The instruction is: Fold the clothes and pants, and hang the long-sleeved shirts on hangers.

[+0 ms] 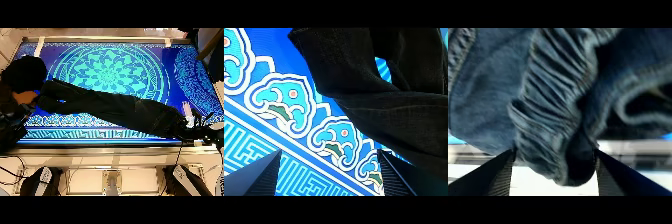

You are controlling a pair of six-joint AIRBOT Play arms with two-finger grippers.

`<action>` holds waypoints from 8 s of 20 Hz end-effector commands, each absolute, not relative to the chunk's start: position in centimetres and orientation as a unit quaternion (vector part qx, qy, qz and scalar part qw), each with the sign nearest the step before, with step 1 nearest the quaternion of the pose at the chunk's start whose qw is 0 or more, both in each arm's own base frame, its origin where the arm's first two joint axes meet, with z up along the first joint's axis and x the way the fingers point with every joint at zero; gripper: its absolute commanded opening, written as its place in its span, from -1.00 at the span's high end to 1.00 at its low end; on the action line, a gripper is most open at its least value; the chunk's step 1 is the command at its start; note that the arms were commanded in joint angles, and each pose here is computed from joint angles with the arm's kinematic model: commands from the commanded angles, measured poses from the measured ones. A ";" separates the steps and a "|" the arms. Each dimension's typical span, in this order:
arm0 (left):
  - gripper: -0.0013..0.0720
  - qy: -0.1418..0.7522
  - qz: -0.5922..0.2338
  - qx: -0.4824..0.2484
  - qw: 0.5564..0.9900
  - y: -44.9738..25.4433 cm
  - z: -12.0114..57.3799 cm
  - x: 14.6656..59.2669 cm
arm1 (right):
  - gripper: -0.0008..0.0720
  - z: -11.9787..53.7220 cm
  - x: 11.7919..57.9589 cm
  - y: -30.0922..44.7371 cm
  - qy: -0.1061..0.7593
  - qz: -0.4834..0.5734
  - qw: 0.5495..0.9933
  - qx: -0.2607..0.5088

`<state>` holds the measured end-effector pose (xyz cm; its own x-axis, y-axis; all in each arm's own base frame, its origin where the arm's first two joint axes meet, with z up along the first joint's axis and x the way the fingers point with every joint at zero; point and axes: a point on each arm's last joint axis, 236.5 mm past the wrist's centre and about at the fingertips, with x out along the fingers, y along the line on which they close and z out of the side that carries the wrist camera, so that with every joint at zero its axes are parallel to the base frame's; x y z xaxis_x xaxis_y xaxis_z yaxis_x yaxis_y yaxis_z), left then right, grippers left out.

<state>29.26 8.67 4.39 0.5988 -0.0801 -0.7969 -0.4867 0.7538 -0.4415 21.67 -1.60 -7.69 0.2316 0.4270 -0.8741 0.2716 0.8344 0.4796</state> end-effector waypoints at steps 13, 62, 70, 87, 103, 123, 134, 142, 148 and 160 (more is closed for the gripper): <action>-0.95 0.428 0.120 -0.403 0.800 9.8 -0.2 33.4 | 0.82 10.8 30.5 -0.2 0.474 0.195 0.813 0.277; 0.92 0.232 0.025 -0.206 0.950 7.2 7.4 70.1 | 0.82 9.7 52.9 -16.8 0.336 -0.065 0.882 0.324; -0.65 0.321 0.033 -0.186 0.928 10.6 11.6 63.2 | -0.62 8.6 53.3 -14.9 0.361 -0.033 0.875 0.321; -0.25 0.339 0.097 -0.460 0.815 -0.1 -2.9 35.4 | -0.61 9.5 32.4 -14.7 0.393 -0.028 0.874 0.285; 0.14 0.396 0.115 -0.453 0.791 -1.1 -9.1 44.1 | -0.55 9.7 31.6 -13.0 0.409 0.006 0.867 0.285; 0.92 0.405 0.018 -0.380 0.831 -3.4 -5.1 45.5 | -0.59 -8.1 35.7 -14.7 0.371 -0.108 0.784 0.487; 0.92 0.411 0.017 -0.351 0.841 -2.8 -5.4 45.2 | 0.81 -9.4 42.3 -14.0 0.384 -0.094 0.794 0.461; 0.92 0.431 0.020 -0.227 0.873 1.3 4.0 37.3 | 0.83 0.2 31.5 -16.6 0.445 -0.052 0.814 0.369; 0.92 0.520 0.093 -0.191 0.828 2.0 -0.1 26.0 | 0.83 -1.7 21.2 -19.1 0.488 -0.132 0.779 0.370; -0.97 0.463 0.112 -0.166 0.863 3.8 3.1 26.7 | -0.65 -0.1 16.8 -24.3 0.531 -0.251 0.740 0.327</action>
<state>23.84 2.06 -2.14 0.4267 -0.0303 -0.9039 -0.3657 0.9083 -0.2031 16.28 -21.97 -3.75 0.2964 0.0454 -0.9540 0.6940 0.6760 0.2478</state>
